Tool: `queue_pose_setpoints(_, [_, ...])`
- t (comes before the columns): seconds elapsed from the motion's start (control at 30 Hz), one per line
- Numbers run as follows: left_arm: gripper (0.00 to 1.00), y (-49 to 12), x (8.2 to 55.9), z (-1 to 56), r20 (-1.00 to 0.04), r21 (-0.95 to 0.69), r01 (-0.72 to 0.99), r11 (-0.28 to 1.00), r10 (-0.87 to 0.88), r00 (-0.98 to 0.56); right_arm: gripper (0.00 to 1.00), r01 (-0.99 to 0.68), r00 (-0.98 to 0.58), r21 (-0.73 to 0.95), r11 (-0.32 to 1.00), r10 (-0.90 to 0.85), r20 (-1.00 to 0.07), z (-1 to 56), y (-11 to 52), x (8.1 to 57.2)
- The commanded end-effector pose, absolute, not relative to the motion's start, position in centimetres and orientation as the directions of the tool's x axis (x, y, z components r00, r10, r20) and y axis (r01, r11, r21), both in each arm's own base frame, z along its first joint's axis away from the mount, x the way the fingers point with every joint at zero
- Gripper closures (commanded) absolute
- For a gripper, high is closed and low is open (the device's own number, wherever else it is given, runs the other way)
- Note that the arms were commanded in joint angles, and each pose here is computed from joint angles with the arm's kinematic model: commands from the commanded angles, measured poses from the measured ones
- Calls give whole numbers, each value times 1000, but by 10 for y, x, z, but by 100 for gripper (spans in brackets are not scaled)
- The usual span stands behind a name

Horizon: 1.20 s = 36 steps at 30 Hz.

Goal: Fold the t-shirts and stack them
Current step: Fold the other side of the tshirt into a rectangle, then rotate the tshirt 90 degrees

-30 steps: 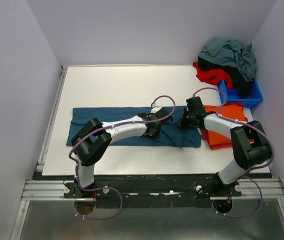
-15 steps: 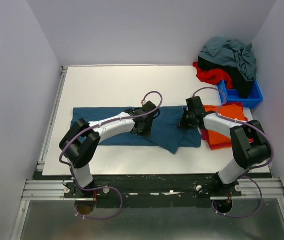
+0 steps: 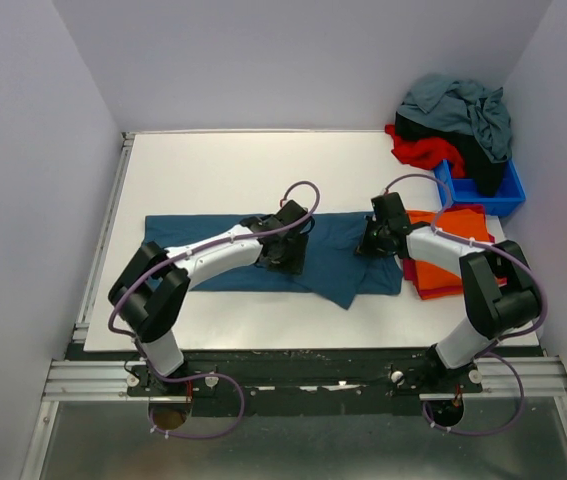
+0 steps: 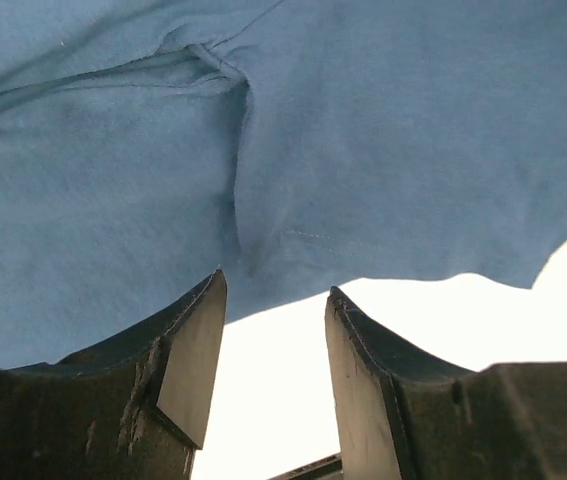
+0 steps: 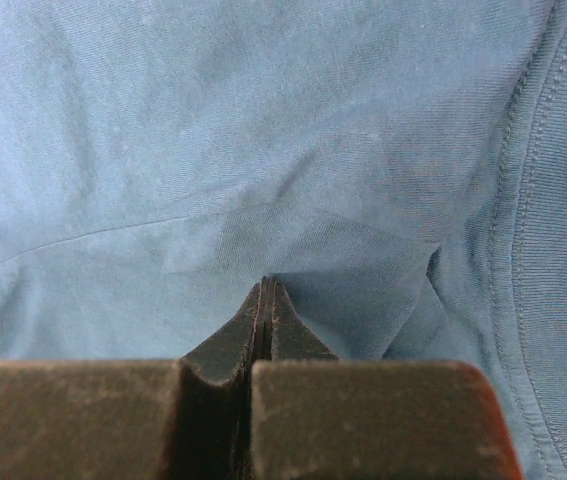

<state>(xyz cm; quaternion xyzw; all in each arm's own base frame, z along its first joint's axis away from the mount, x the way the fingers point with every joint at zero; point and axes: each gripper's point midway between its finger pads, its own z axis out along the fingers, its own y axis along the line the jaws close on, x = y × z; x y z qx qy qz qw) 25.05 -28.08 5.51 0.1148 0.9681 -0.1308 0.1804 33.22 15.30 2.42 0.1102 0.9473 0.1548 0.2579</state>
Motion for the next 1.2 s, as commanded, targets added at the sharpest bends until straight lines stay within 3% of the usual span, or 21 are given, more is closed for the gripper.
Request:
queue_pose_setpoints(0.0, [44,-283,261,100,-479,-246,288,926,142,-866,99,122,-811,334,935,287,-510,39,145,338])
queue_pose_setpoints(0.1, [50,-268,278,110,-522,-219,242,945,96,-847,99,133,-789,324,937,298,-537,47,140,339])
queue_pose_setpoints(0.2, [76,-245,296,118,-577,-214,173,961,18,-817,99,141,-775,321,937,306,-553,56,136,339])
queue_pose_setpoints(0.23, [92,-233,302,119,-588,-228,137,964,-24,-809,99,153,-774,310,938,309,-553,56,134,339])
queue_pose_setpoints(0.27, [100,-221,306,116,-591,-234,100,967,-60,-804,99,168,-773,299,939,314,-552,56,131,339])
queue_pose_setpoints(0.47, [100,-137,338,110,-655,-267,-135,954,-283,-700,99,249,-798,254,934,347,-493,52,129,345])
queue_pose_setpoints(0.73, [100,-55,382,100,-634,-318,-398,861,-505,-587,99,376,-821,223,899,435,-369,24,131,343])
queue_pose_setpoints(0.97, [100,-13,402,64,-594,-283,-519,806,-573,-565,99,459,-821,231,858,509,-259,1,129,353])
queue_pose_setpoints(1.17, [100,-2,407,26,-547,-256,-549,796,-587,-597,99,480,-822,155,864,504,-265,0,126,389])
